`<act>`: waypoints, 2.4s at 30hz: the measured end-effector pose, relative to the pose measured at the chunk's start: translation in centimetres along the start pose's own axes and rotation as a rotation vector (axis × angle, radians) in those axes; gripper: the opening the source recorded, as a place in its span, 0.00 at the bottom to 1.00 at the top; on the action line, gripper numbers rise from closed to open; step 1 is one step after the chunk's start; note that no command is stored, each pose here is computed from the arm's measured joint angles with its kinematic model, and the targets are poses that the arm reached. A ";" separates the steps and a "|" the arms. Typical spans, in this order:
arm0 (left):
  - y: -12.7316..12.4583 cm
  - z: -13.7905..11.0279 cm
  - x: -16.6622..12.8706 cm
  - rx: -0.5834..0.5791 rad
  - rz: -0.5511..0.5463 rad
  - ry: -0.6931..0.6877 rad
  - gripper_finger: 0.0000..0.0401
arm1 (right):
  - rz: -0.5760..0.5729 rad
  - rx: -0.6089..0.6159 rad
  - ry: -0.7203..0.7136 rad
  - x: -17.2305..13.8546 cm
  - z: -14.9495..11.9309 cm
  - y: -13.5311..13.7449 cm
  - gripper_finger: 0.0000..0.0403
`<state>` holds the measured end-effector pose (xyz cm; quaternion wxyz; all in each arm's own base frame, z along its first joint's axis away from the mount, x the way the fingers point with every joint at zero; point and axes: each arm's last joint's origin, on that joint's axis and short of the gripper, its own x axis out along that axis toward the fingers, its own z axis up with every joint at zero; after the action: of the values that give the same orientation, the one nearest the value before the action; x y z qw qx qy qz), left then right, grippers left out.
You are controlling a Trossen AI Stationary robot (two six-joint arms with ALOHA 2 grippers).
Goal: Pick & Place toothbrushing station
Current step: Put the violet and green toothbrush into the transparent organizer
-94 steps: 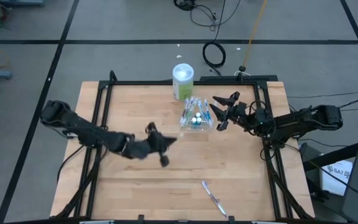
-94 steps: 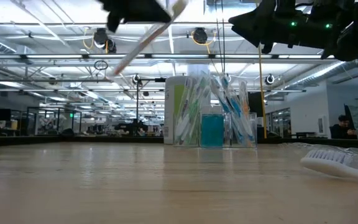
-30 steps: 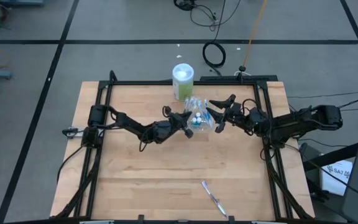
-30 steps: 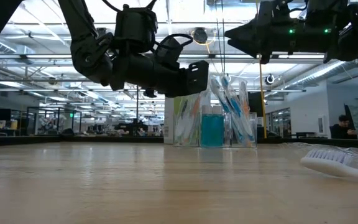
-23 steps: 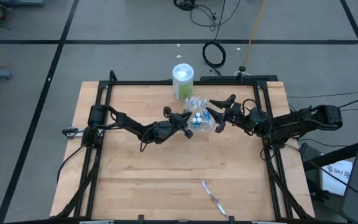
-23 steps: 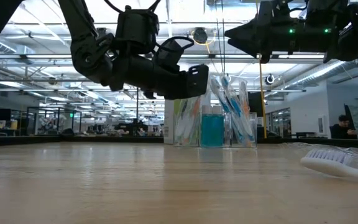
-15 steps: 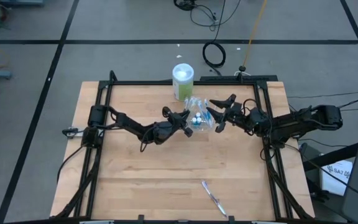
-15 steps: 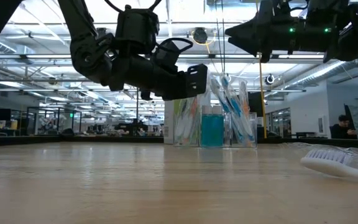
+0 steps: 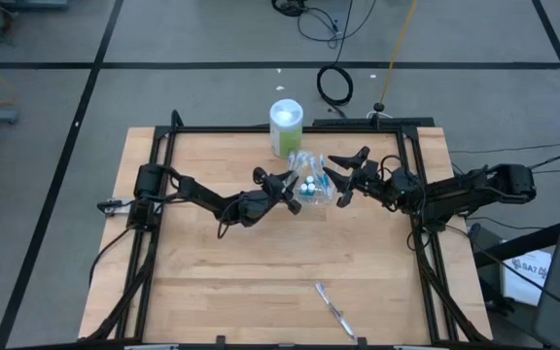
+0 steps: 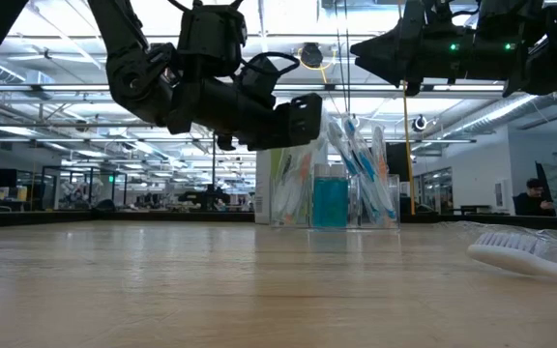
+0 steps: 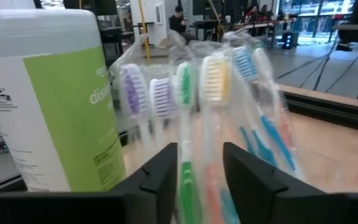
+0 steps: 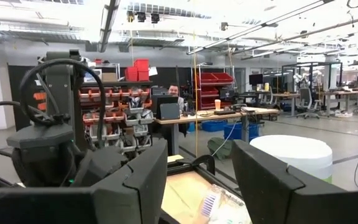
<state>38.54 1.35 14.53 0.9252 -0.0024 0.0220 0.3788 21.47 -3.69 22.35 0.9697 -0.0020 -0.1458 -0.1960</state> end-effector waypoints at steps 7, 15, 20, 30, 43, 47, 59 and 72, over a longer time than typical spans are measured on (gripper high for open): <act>-0.9 1.4 -1.4 0.032 -0.042 0.021 0.45 | 0.004 0.010 0.075 0.0 -0.7 0.0 0.42; 0.8 6.3 -4.4 0.129 -0.086 0.182 0.45 | 0.212 0.073 0.118 0.0 -0.6 2.4 0.42; 3.4 9.7 -6.0 0.177 -0.174 0.266 0.45 | 0.314 0.046 0.266 1.1 0.9 6.7 0.42; 9.2 15.2 -9.7 0.159 -0.331 0.319 0.45 | 0.278 0.074 0.620 0.0 1.1 14.4 0.42; 10.3 13.9 -10.8 0.107 -0.276 0.500 0.45 | 0.402 0.437 1.096 -4.3 -4.3 18.8 0.42; 9.9 13.5 -10.4 0.102 -0.283 0.514 0.45 | 0.334 0.486 1.288 -5.6 -5.0 18.5 0.42; 9.0 12.7 -9.9 0.070 -0.374 0.569 0.45 | 0.360 0.465 1.309 -7.4 -7.1 20.6 0.52; 9.0 12.7 -9.9 0.071 -0.385 0.573 0.45 | 0.402 0.454 1.306 -7.6 -10.3 21.8 0.59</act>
<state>25.65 1.09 27.70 0.9354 -0.0808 0.2932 0.1804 25.99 18.68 11.44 0.8528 0.2904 0.4299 0.0600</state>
